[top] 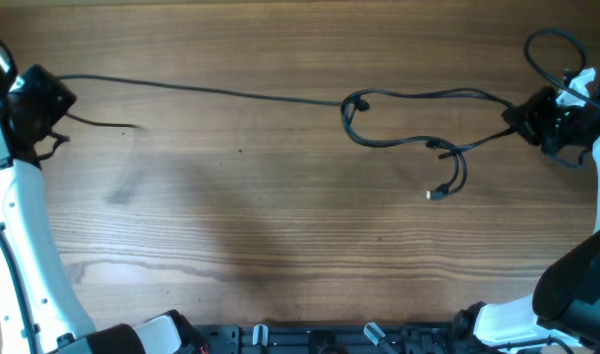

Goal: Untangle cables

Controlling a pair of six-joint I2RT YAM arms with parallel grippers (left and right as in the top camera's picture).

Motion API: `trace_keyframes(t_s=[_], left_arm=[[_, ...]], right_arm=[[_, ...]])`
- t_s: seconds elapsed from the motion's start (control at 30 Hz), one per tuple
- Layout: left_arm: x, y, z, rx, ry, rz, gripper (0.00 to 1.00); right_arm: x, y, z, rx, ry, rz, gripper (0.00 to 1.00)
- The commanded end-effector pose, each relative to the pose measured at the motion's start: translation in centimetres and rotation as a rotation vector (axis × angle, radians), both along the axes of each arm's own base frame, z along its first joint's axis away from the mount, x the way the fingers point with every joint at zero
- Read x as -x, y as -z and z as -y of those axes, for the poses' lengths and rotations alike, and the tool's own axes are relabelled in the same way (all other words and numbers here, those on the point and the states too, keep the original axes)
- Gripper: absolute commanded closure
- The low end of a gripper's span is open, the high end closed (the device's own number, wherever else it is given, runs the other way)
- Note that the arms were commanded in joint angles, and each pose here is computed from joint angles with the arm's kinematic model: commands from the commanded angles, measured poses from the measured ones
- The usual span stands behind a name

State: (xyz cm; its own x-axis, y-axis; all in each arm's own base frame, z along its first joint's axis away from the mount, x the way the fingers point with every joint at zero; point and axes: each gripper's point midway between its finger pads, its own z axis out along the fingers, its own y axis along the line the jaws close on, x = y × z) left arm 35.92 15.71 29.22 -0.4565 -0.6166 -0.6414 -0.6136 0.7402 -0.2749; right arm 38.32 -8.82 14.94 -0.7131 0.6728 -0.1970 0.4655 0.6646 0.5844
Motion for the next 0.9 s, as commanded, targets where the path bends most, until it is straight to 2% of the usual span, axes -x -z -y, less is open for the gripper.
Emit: trace_keyframes(t_s=[0.0, 0.07, 0.1, 0.13, 0.17, 0.2, 0.27, 0.3, 0.33, 0.4, 0.5, 0.7, 0.87], left_arm=[[0.4, -1.2, -1.8, -0.053, -0.035, 0.017, 0.96], [-0.6, -1.3, 0.1, -0.012, 0.037, 0.041, 0.96], [-1.8, -1.5, 3.3, 0.041, 0.148, 0.072, 0.96], [-2.3, -1.6, 4.7, 0.064, 0.194, 0.081, 0.96], [-2.8, -1.7, 7.1, 0.11, 0.278, 0.099, 0.96], [-3.1, -1.9, 8.9, 0.144, 0.338, 0.112, 0.96], [-3.4, -2.4, 12.9, 0.22, 0.47, 0.136, 0.96], [-3.4, -2.6, 14.4, 0.248, 0.52, 0.145, 0.96], [-3.4, -2.9, 15.7, 0.274, 0.567, 0.156, 0.96], [-3.4, -4.0, 18.6, 0.332, 0.679, 0.2, 0.96], [-3.1, -7.6, 22.3, 0.441, 0.895, 0.347, 0.96], [-1.5, -16.7, 24.9, 0.655, 1.138, 0.611, 0.96], [-0.4, -19.0, 25.6, 0.833, 1.139, 0.584, 0.96]], right_arm=[[-1.4, -2.4, -1.0, 0.036, -0.107, 0.12, 0.96], [-2.0, -3.6, -4.9, -0.008, -0.278, 0.217, 0.96], [-2.3, -4.1, -9.3, -0.024, -0.425, 0.265, 0.96], [-2.3, -4.1, -10.7, -0.019, -0.471, 0.275, 0.94], [-2.2, -4.2, -12.9, -0.017, -0.537, 0.287, 0.9], [-2.2, -4.2, -14.4, -0.005, -0.582, 0.296, 0.82], [-2.4, -3.1, -15.9, 0.074, -0.583, 0.244, 0.38], [-2.6, -2.6, -15.9, 0.111, -0.552, 0.212, 0.26], [-2.8, -2.4, -16.1, 0.136, -0.532, 0.198, 0.19], [-2.9, -3.1, -17.0, 0.106, -0.557, 0.231, 0.15], [-3.0, -5.3, -18.2, 0.042, -0.599, 0.294, 0.16], [-2.2, -7.4, -21.1, -0.055, -0.697, 0.365, 0.19], [-1.8, -7.4, -22.6, -0.07, -0.728, 0.361, 0.22]])
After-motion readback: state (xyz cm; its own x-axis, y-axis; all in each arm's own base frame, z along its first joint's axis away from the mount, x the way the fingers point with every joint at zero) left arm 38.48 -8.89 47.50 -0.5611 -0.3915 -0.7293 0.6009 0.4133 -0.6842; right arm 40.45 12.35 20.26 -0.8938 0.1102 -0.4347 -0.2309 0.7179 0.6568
